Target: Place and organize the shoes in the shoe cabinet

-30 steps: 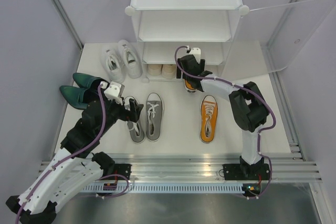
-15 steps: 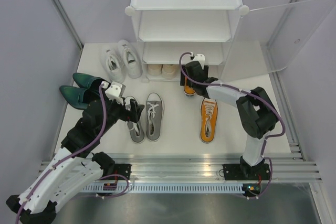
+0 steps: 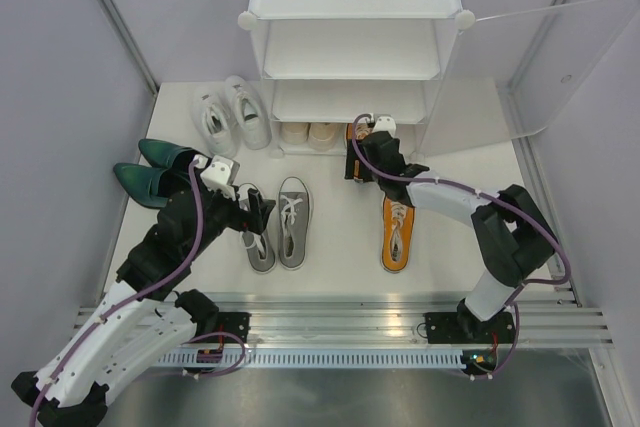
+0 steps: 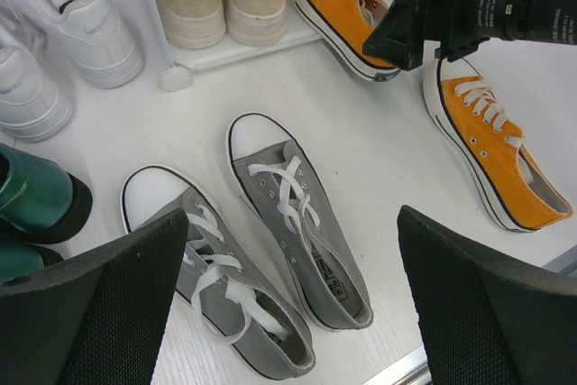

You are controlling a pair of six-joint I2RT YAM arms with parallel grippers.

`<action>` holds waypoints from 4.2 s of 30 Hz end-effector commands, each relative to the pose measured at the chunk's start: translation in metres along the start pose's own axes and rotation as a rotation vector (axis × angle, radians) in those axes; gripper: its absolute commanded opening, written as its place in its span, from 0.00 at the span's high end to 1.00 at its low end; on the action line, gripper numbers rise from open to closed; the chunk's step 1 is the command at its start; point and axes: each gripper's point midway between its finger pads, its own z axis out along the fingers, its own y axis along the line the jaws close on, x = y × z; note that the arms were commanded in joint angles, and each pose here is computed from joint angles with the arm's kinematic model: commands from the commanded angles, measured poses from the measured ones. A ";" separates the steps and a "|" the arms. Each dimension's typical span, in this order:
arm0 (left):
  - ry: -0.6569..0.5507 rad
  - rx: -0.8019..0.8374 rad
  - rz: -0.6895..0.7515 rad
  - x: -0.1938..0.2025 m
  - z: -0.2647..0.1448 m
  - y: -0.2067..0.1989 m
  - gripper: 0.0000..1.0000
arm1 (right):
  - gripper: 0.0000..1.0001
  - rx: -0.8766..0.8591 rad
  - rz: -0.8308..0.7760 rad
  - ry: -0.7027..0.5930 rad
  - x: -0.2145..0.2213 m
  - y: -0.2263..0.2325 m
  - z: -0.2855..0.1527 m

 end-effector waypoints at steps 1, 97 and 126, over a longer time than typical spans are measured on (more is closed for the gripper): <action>-0.046 0.027 0.010 -0.018 -0.003 -0.006 0.00 | 0.12 -0.028 0.016 -0.013 0.003 0.011 -0.004; 0.013 0.097 0.020 -0.008 0.006 -0.019 0.00 | 0.27 0.198 0.019 -0.237 -0.058 -0.026 0.112; -0.002 0.098 0.019 -0.010 0.002 -0.019 0.00 | 0.10 0.151 0.118 -0.178 -0.010 -0.054 0.005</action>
